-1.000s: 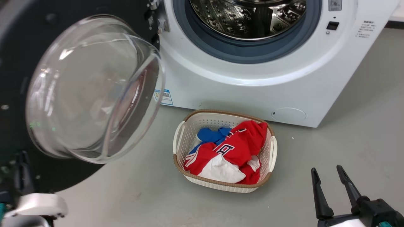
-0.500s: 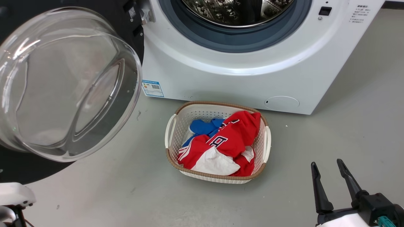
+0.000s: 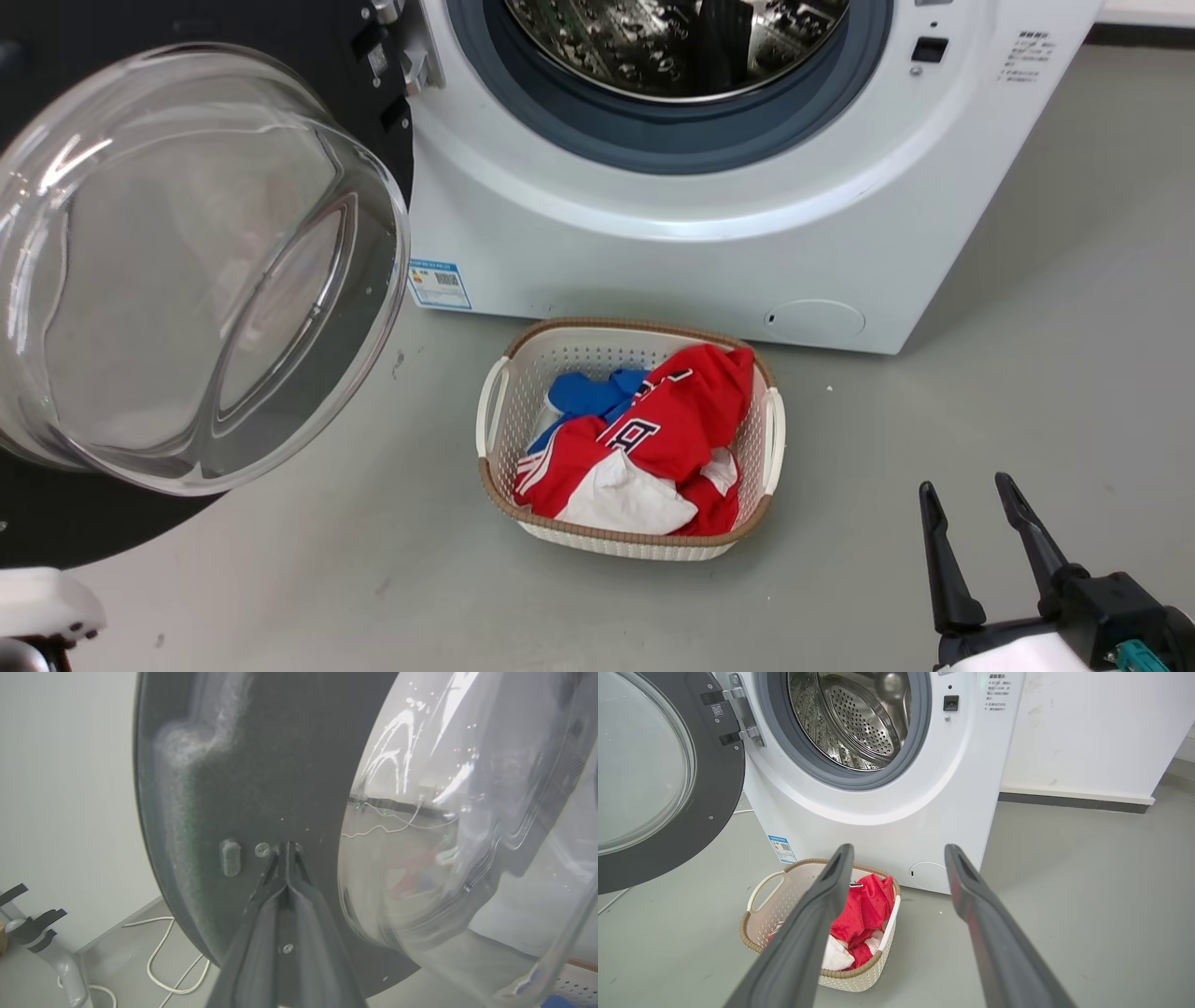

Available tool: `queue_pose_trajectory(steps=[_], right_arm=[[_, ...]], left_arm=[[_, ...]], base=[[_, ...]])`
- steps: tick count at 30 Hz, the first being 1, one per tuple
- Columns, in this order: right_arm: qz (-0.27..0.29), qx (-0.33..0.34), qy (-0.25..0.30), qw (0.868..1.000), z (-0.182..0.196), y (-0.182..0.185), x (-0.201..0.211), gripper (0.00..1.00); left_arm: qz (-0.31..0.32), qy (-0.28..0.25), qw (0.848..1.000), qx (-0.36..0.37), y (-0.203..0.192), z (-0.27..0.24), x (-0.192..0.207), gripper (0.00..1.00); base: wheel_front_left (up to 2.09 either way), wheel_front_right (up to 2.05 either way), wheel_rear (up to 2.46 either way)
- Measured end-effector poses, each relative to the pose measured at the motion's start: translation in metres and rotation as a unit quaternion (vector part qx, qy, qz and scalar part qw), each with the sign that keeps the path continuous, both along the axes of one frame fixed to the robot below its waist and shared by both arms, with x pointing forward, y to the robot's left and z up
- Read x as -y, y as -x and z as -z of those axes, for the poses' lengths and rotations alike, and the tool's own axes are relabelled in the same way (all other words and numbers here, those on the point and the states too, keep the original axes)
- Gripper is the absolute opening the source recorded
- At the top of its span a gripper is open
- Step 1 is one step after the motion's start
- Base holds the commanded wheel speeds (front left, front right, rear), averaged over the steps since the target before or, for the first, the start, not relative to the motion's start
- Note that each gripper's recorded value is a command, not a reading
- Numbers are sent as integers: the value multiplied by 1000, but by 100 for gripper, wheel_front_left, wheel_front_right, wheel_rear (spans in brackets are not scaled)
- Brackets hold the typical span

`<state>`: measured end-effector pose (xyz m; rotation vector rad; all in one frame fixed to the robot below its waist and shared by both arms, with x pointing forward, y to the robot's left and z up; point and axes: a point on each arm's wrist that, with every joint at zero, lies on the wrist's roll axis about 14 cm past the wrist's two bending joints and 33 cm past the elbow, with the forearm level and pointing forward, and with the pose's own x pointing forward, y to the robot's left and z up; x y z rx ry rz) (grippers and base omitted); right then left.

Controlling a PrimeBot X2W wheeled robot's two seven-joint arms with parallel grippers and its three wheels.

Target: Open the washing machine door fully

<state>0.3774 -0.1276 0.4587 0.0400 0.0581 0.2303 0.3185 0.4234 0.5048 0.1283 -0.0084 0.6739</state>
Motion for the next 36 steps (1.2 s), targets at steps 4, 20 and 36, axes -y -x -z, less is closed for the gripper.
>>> queue_pose_trajectory(steps=[4, 20, 36], right_arm=[[5, 12, -5, 1000, -9, 5, 3, 100], [23, 118, -5, 993, -78, 16, 16, 100], [55, 138, -7, 989, -92, 36, 37, 100]], left_arm=[[24, -17, 1000, 8, 4, -9, 17, 0], [195, -66, 976, 71, -4, -54, 132, 0], [319, -12, 945, 74, -20, -39, 213, 100]], base=[[0, 0, 0], [0, 0, 0], [0, 0, 0]])
